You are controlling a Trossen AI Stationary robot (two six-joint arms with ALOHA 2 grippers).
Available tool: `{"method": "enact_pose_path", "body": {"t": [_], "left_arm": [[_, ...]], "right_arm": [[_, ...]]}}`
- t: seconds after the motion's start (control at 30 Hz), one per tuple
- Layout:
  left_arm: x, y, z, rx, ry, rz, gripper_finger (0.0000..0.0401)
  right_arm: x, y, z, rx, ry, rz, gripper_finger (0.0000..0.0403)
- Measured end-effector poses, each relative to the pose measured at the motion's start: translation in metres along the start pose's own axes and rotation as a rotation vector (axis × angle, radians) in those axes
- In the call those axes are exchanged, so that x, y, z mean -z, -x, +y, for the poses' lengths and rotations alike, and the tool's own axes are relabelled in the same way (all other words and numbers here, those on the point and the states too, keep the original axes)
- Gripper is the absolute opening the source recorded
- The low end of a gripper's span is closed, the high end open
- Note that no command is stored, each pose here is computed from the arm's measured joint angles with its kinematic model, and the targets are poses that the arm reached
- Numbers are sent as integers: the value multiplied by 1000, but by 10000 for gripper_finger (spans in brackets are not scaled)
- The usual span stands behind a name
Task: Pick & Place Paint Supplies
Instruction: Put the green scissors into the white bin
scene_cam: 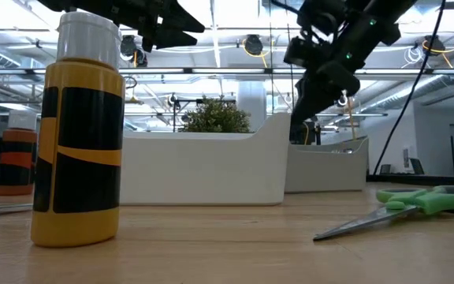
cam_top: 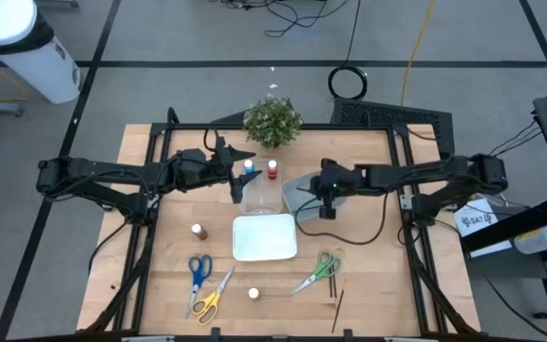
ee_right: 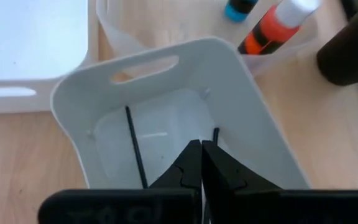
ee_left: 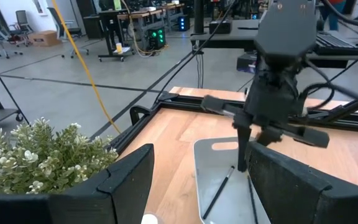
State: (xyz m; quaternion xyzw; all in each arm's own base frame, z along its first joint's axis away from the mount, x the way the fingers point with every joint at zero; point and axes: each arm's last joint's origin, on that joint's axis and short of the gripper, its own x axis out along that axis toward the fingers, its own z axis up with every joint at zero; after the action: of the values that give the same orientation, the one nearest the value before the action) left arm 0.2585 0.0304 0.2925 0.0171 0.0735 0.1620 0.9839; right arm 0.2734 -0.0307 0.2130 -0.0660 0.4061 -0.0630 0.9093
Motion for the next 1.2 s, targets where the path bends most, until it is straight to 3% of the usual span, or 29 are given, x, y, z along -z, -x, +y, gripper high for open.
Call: {"method": "enact_pose_path", "body": {"t": [0.2,0.33,0.57,1.0,1.1,1.2], "left_arm": [[0,0,0,0,-1,2,269],[0,0,0,0,-1,4,269],[2,0,0,0,-5,17,269],[2,-1,3,-12,-2,21,269],[2,-1,3,-12,1,20,269],[2,-1,3,-12,4,20,269]], "right_arm": [[-1,-2,5,-8,-16,-9,10],[-11,8,13,-23,-55,-104,23],[-20,31,49,-138,-74,-198,23],[-16,53,116,-357,-87,-217,10],[-15,57,128,-401,-84,-240,25],[-15,60,141,-497,-39,-286,64]]}}
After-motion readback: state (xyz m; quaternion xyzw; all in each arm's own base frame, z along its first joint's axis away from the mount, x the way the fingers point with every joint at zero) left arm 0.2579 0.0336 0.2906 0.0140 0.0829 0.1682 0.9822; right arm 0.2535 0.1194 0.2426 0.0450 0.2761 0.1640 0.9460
